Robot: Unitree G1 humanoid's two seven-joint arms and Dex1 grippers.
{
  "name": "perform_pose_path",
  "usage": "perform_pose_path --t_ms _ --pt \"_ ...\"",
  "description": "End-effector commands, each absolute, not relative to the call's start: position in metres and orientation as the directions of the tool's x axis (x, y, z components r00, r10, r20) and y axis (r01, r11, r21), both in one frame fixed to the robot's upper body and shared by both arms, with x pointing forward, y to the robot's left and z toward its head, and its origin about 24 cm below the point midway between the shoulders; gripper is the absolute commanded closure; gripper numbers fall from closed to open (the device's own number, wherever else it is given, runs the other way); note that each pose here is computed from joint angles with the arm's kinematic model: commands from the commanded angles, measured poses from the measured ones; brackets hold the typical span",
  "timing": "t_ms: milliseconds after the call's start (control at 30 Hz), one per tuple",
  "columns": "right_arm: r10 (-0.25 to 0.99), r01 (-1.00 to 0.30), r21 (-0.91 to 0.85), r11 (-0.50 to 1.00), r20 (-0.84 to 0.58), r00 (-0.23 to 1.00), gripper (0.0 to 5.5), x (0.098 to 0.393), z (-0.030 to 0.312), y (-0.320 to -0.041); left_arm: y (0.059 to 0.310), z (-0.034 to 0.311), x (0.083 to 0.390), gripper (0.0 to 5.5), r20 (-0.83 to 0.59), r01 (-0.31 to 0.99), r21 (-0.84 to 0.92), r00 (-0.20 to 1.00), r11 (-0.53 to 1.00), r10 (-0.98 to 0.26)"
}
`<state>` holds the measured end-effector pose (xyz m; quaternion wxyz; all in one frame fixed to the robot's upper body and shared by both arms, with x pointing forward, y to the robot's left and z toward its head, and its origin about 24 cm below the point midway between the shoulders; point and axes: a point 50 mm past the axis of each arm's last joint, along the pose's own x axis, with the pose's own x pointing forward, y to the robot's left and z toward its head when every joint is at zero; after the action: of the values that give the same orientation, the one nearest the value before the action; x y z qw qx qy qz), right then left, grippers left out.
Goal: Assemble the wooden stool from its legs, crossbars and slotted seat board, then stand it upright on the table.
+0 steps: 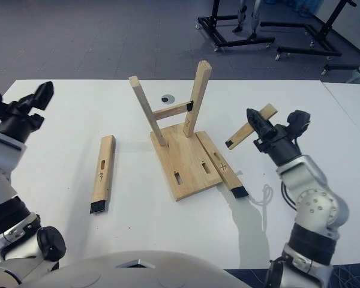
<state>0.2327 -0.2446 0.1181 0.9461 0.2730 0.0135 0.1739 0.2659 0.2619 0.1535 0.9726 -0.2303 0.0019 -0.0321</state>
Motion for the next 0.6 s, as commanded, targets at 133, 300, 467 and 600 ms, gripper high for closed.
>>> perform_pose_path --t_ms 133,300,467,600 --pt "0.403 -0.367 0.437 0.822 0.010 0.915 5.10 0.251 0.094 -0.233 0.251 0.143 0.272 0.80 -0.032 0.052 -0.455 0.997 0.889 -0.075" --pt "0.515 -0.471 0.365 0.803 -0.027 0.857 5.10 0.256 0.084 -0.222 0.246 0.133 0.270 0.80 -0.063 0.063 -0.448 0.993 0.892 -0.102" --pt "0.472 -0.457 0.341 0.821 0.044 0.880 5.10 0.251 0.099 -0.242 0.244 0.129 0.268 0.80 -0.069 0.074 -0.439 0.991 0.895 -0.115" --pt "0.462 -0.436 0.373 0.819 0.022 0.886 5.10 0.249 0.091 -0.246 0.243 0.128 0.268 0.80 -0.067 0.076 -0.442 0.991 0.894 -0.118"
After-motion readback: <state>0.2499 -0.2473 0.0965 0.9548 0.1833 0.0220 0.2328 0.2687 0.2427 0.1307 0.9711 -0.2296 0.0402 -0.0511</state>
